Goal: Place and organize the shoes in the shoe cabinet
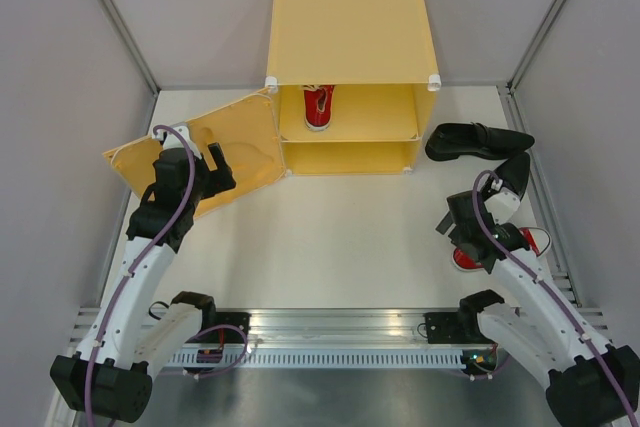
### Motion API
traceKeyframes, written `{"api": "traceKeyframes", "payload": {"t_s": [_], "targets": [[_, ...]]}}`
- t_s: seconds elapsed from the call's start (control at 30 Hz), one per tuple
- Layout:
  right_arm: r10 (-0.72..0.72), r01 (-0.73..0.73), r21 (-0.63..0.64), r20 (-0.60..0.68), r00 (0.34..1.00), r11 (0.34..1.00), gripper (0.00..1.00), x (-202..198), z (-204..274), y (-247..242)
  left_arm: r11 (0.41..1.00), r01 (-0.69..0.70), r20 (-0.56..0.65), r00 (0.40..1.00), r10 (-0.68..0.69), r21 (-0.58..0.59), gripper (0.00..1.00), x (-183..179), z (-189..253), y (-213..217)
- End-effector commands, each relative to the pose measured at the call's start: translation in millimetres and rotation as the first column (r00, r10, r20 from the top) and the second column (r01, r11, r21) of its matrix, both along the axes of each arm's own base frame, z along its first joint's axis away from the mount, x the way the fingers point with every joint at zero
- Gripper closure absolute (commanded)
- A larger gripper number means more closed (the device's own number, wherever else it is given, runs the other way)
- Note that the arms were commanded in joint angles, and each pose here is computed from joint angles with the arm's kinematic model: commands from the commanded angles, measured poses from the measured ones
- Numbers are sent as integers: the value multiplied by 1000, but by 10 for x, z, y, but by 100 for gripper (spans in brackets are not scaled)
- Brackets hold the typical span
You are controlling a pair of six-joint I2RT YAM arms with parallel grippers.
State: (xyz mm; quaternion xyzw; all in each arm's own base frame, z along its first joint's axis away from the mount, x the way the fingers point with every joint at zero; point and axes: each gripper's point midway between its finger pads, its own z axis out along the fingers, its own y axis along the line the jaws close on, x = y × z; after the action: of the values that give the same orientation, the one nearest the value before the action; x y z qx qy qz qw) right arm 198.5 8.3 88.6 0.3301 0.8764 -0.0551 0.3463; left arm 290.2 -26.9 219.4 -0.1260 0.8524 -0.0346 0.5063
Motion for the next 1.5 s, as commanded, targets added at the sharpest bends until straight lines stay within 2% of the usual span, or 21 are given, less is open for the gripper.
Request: {"api": "traceKeyframes", "payload": {"t_s": [0.0, 0.13, 0.43, 0.47, 0.53, 0.57, 0.67, 0.73, 0.77, 0.83, 0.87, 1.0, 1.13, 1.33, 1.47], "targets": [[-22, 22, 75, -8, 1000, 997, 10, 2, -127, 35, 1000, 17, 17, 1000, -17, 14, 0, 8, 56, -7], [-33, 38, 117, -47, 998, 992, 17, -28, -301, 60, 1000, 20, 14, 1000, -21, 14, 0, 11, 47, -12], [-70, 95, 192, -134, 989, 977, 44, -74, -774, 71, 1000, 22, 18, 1000, -22, 13, 0, 6, 60, -14], [-85, 115, 198, -156, 984, 973, 53, -111, -828, 50, 1000, 21, 20, 1000, -21, 11, 0, 5, 64, -14], [-93, 129, 212, -171, 981, 969, 64, -134, -826, 52, 1000, 20, 20, 1000, -21, 13, 0, 5, 64, -11], [-95, 129, 216, -160, 983, 968, 73, -129, -787, 50, 1000, 20, 21, 1000, -21, 13, 0, 6, 71, -11], [-110, 128, 223, -92, 990, 966, 91, -73, -546, 32, 1000, 21, 23, 1000, -21, 11, 0, 4, 75, -14], [-124, 133, 217, -57, 991, 967, 99, -52, -345, 0, 1000, 21, 24, 999, -21, 10, 0, 2, 79, -14], [-129, 127, 225, -5, 992, 966, 99, 11, -161, -6, 1000, 21, 26, 999, -21, 10, 0, 1, 83, -14], [-136, 132, 215, 4, 991, 968, 100, -34, -20, -36, 1000, 21, 26, 999, -21, 10, 0, 5, 82, -15], [-147, 131, 218, 58, 987, 967, 99, 17, 175, -57, 1000, 20, 26, 999, -21, 12, 0, 1, 83, -11], [-157, 125, 215, 143, 977, 969, 100, 30, 602, -102, 1000, 20, 26, 999, -20, 11, 0, 8, 85, -12], [-113, 65, 215, 220, 969, 975, 100, 78, 968, -77, 1000, 20, 21, 1000, -20, 12, 0, 5, 75, -12], [155, -204, 160, 275, 949, 966, 99, 224, 1364, 165, 1000, 18, 21, 1000, -19, 12, 0, 6, 71, -9], [331, -375, 126, 272, 903, 919, 99, 221, 1540, 335, 1000, 17, 23, 1000, -17, 13, 0, 8, 78, -7]]}}
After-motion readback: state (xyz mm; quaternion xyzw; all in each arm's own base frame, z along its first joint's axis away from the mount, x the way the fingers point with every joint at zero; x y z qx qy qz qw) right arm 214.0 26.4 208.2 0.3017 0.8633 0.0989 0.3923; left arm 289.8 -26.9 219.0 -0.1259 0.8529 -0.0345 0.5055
